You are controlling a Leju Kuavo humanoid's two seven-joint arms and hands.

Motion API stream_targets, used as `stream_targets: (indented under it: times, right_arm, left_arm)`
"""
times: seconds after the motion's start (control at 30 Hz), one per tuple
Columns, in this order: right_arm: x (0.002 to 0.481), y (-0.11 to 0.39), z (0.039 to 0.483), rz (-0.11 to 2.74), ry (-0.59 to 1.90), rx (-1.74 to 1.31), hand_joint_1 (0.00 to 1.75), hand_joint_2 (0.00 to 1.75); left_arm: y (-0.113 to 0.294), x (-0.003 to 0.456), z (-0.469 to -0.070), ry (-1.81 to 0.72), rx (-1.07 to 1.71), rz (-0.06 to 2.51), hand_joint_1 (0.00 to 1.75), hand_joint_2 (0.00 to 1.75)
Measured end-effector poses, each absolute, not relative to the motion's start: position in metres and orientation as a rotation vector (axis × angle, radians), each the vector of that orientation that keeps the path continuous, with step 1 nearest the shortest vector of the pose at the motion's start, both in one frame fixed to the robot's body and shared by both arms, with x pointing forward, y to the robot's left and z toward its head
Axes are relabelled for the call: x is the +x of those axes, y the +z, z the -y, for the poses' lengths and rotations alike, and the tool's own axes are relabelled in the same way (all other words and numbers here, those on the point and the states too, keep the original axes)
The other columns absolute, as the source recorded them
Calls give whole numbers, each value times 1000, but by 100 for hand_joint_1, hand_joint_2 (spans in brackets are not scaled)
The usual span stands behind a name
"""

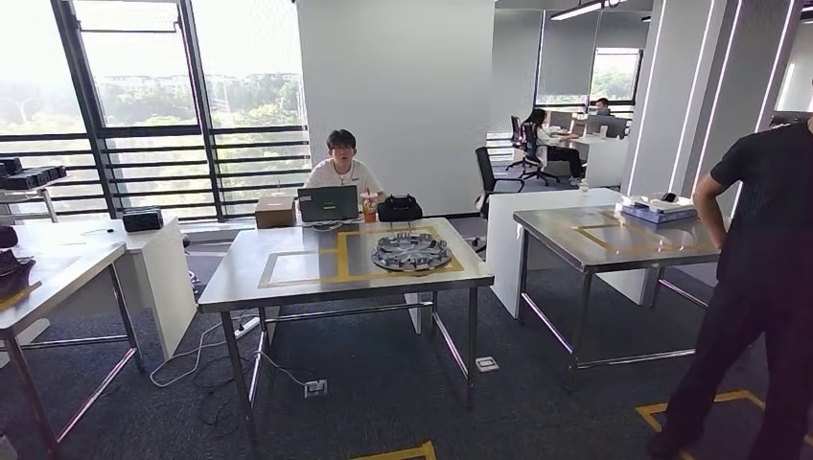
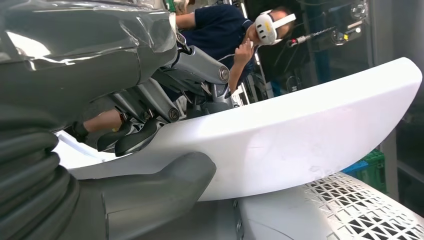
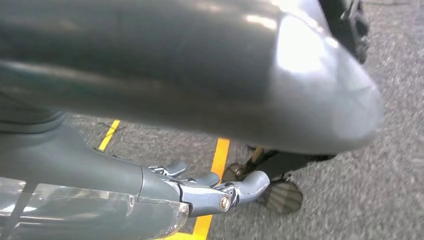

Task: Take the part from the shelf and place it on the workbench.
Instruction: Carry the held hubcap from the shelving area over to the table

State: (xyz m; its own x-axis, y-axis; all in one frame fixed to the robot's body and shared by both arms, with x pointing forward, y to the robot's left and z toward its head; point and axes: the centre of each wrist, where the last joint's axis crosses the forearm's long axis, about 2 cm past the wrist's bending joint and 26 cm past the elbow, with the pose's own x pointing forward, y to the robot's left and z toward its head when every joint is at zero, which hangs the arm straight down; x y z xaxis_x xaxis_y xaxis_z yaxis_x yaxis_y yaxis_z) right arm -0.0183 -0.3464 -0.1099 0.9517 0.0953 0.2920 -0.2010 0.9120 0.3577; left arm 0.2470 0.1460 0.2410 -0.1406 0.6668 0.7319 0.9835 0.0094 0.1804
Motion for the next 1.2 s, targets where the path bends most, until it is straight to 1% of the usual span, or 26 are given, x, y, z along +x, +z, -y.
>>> stream_targets:
  times: [0.33, 1.2]
  right_arm:
    - [-19, -109, 352, 281, 152, 378, 0, 0]
    - [-19, -109, 351, 300, 140, 383, 0, 0]
  left_arm:
    - [240, 246, -145, -967, -1683, 1843, 175, 175]
    - [249, 248, -144, -998, -1678, 1862, 175, 175]
